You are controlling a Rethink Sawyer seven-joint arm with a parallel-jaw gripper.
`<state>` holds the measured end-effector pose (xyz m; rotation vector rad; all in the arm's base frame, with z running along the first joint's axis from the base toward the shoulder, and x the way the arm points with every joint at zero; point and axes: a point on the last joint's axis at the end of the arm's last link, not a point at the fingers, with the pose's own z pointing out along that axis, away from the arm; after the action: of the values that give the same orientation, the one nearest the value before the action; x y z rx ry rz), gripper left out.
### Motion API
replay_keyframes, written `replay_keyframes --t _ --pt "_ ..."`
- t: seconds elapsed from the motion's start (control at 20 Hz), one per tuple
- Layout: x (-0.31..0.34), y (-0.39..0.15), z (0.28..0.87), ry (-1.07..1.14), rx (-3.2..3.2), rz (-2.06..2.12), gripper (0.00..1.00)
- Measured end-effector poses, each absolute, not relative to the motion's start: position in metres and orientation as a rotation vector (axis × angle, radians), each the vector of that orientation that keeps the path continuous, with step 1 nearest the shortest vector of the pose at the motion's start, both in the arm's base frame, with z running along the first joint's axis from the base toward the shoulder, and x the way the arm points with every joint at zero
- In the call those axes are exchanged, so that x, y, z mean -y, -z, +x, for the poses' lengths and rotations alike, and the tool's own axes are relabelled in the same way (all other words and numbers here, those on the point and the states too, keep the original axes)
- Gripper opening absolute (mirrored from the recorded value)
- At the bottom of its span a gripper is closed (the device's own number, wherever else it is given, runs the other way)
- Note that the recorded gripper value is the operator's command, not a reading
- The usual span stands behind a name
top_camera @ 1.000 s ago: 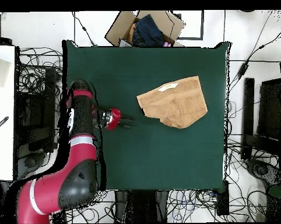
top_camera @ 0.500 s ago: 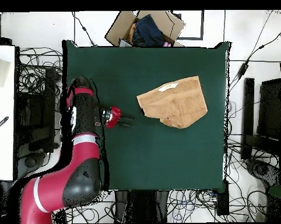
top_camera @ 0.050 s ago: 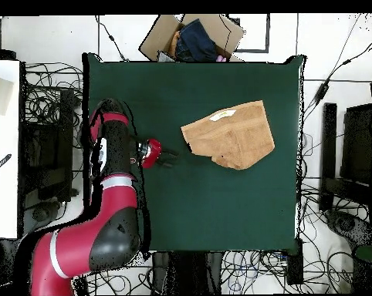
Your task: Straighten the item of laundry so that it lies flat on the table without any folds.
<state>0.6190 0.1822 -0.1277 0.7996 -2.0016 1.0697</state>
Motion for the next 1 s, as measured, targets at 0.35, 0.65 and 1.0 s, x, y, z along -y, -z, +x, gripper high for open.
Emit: replay_keyframes --t 0.35,0.65,1.0 --pt "-0.176 0.125 0.625 -0.974 2.008 0.842 1.00" --pt "-0.173 0.123 0.628 -0.942 2.023 0.840 1.00" --pt "-0.170 0.121 0.630 -0.903 2.033 0.841 1.00"
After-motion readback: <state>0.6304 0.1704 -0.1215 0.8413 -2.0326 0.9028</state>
